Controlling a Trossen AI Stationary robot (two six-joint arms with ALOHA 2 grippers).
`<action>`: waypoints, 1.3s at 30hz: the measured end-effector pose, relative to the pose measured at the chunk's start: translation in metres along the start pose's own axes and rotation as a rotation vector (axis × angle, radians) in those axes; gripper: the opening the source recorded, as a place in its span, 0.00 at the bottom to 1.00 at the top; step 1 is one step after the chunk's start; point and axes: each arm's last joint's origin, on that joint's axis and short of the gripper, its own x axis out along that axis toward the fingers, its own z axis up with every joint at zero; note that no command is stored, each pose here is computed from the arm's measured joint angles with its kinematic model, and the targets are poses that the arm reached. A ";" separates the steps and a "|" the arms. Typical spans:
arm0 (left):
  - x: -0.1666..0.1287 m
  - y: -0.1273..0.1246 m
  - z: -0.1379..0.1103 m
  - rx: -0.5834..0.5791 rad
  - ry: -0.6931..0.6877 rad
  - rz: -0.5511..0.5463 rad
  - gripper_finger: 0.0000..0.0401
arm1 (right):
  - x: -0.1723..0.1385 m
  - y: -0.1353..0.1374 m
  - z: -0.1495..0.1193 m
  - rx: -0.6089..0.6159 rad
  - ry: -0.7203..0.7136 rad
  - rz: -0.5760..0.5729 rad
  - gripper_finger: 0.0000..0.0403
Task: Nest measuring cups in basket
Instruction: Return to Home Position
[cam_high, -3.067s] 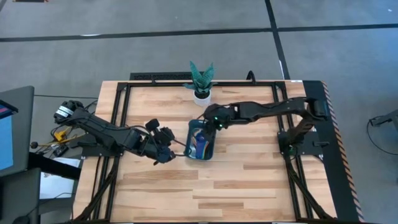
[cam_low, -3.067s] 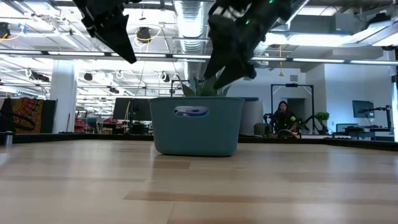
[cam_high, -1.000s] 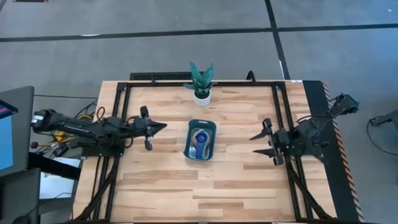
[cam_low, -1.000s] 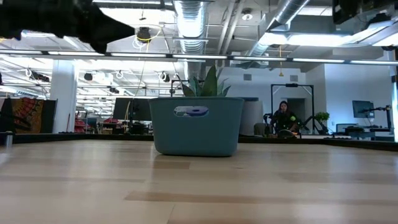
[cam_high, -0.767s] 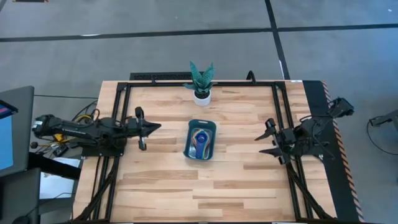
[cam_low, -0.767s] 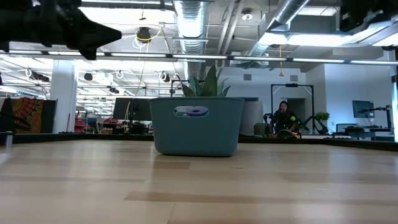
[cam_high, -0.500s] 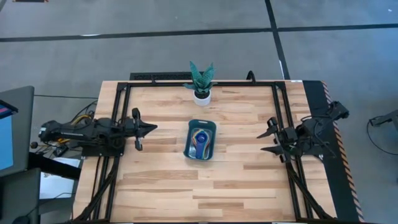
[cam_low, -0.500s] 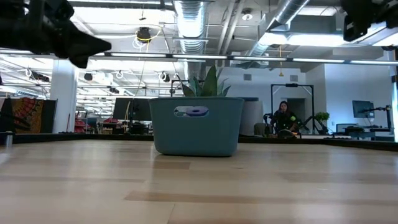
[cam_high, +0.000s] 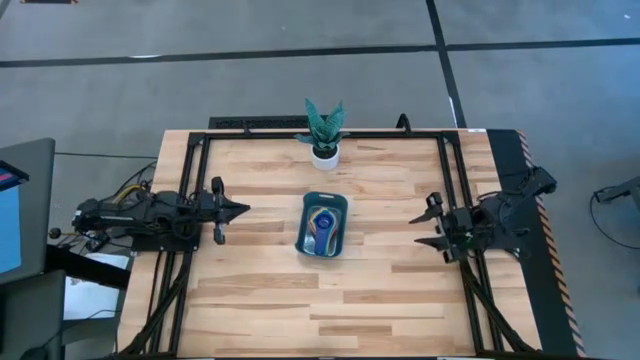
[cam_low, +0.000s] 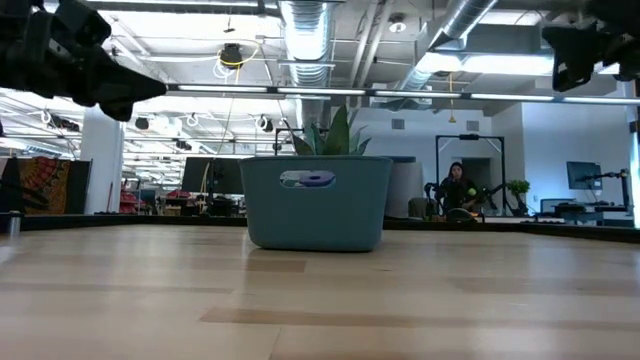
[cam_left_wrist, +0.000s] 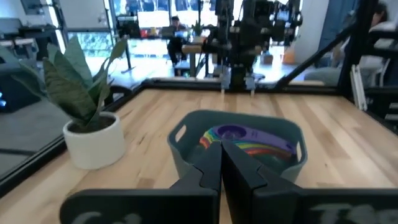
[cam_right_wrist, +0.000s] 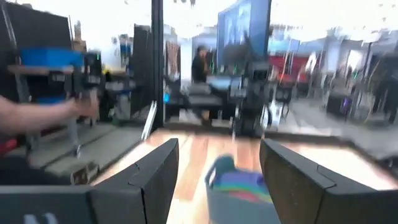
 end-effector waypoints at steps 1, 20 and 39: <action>0.001 0.000 -0.001 -0.004 -0.012 -0.004 0.00 | 0.000 0.000 -0.002 -0.007 -0.024 -0.007 0.62; 0.001 -0.008 -0.006 0.066 -0.055 -0.250 0.00 | 0.003 -0.016 -0.009 -0.112 0.084 -0.111 0.53; 0.002 -0.009 -0.016 0.091 0.032 -0.270 0.00 | 0.003 -0.044 -0.022 -0.045 0.108 -0.296 0.18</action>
